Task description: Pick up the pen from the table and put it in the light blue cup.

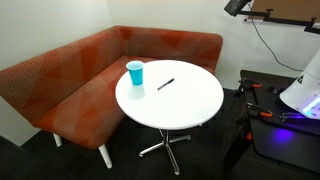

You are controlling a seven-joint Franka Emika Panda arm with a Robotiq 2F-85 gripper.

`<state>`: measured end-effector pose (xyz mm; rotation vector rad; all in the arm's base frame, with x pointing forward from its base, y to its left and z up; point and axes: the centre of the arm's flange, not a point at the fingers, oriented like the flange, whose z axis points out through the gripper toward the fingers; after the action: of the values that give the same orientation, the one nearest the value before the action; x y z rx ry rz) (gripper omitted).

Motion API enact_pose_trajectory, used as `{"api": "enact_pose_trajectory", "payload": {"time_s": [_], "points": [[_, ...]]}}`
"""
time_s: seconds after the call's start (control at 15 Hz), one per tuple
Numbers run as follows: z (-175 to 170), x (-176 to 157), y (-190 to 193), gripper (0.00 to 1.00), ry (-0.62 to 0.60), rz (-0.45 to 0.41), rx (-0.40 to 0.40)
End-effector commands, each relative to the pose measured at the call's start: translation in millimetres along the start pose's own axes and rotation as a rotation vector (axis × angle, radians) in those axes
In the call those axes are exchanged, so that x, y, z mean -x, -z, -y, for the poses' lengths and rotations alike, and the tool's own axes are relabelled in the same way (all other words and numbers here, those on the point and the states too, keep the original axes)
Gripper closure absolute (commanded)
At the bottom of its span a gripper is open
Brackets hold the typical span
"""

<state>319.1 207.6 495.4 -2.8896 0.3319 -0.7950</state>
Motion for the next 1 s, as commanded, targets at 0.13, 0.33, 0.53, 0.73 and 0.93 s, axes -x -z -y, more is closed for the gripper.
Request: {"api": "enact_pose_trajectory", "payload": {"time_s": [0.13, 0.33, 0.53, 0.73, 0.93], "points": [[-2.0, -53.8, -23.8, 0.00, -0.313, -0.065, -0.013], [-11.5, -80.0, -28.9, 0.00, -0.484, -0.084, -0.019], [-25.0, -105.4, -35.2, 0.00, -0.652, -0.108, -0.003], [-41.3, -126.0, -44.3, 0.00, -0.818, -0.133, 0.024], [-67.5, -140.0, -64.4, 0.00, -0.981, -0.163, 0.075]]}}
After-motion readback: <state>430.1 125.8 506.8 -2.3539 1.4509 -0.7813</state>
